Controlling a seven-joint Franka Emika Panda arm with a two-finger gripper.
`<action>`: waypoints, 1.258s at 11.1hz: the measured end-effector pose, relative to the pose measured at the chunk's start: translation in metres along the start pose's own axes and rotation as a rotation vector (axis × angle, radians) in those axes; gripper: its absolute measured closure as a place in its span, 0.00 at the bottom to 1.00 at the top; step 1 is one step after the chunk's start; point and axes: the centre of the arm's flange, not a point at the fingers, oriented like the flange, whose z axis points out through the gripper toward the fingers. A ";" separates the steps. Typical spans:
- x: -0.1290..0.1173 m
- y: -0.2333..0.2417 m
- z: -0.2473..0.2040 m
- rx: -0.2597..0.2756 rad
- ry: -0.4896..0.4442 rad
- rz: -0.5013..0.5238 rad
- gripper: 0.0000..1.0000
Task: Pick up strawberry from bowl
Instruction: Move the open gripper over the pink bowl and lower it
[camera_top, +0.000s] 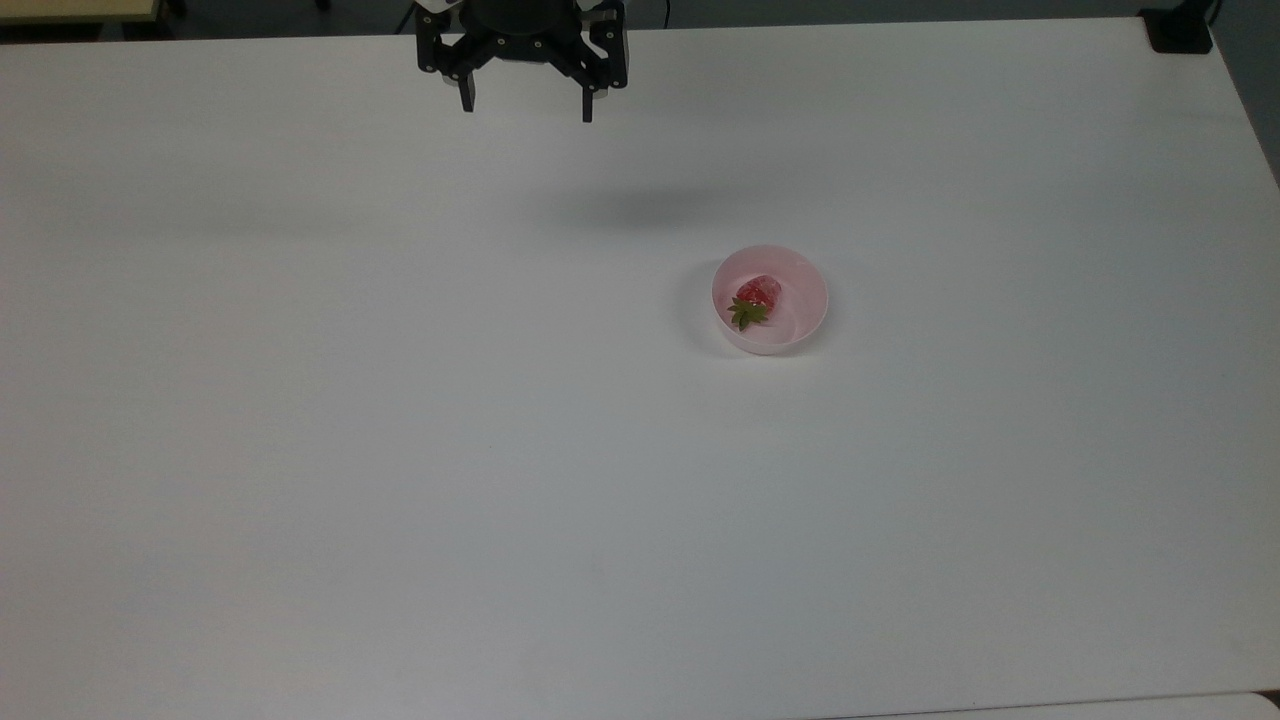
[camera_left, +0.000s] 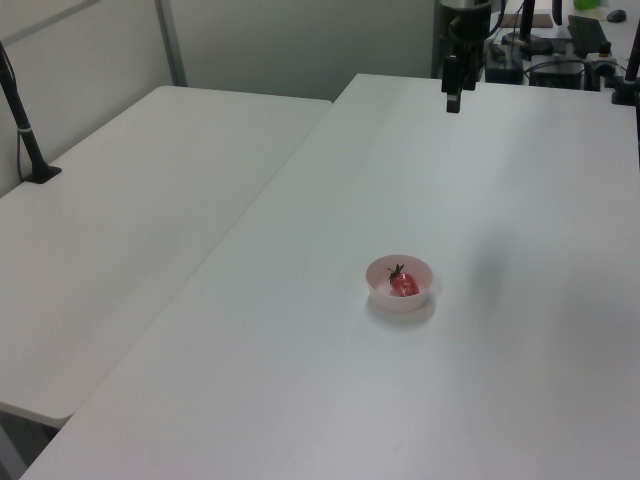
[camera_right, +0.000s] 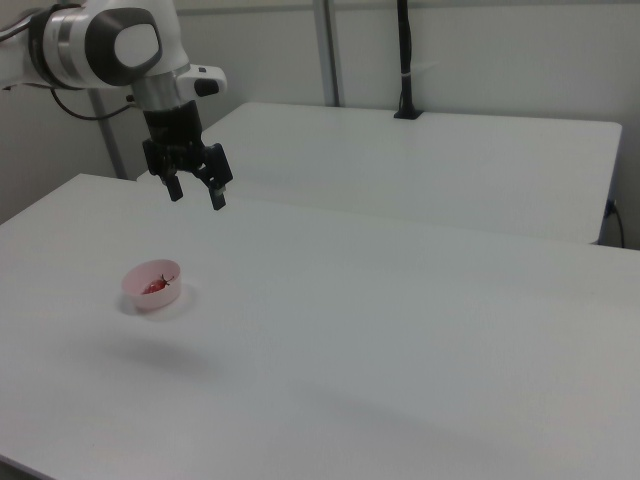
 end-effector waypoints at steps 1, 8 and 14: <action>0.000 0.000 0.000 0.000 0.000 -0.001 0.00; 0.002 -0.001 0.007 -0.002 -0.012 -0.059 0.00; 0.021 -0.066 0.059 -0.003 -0.080 -0.161 0.00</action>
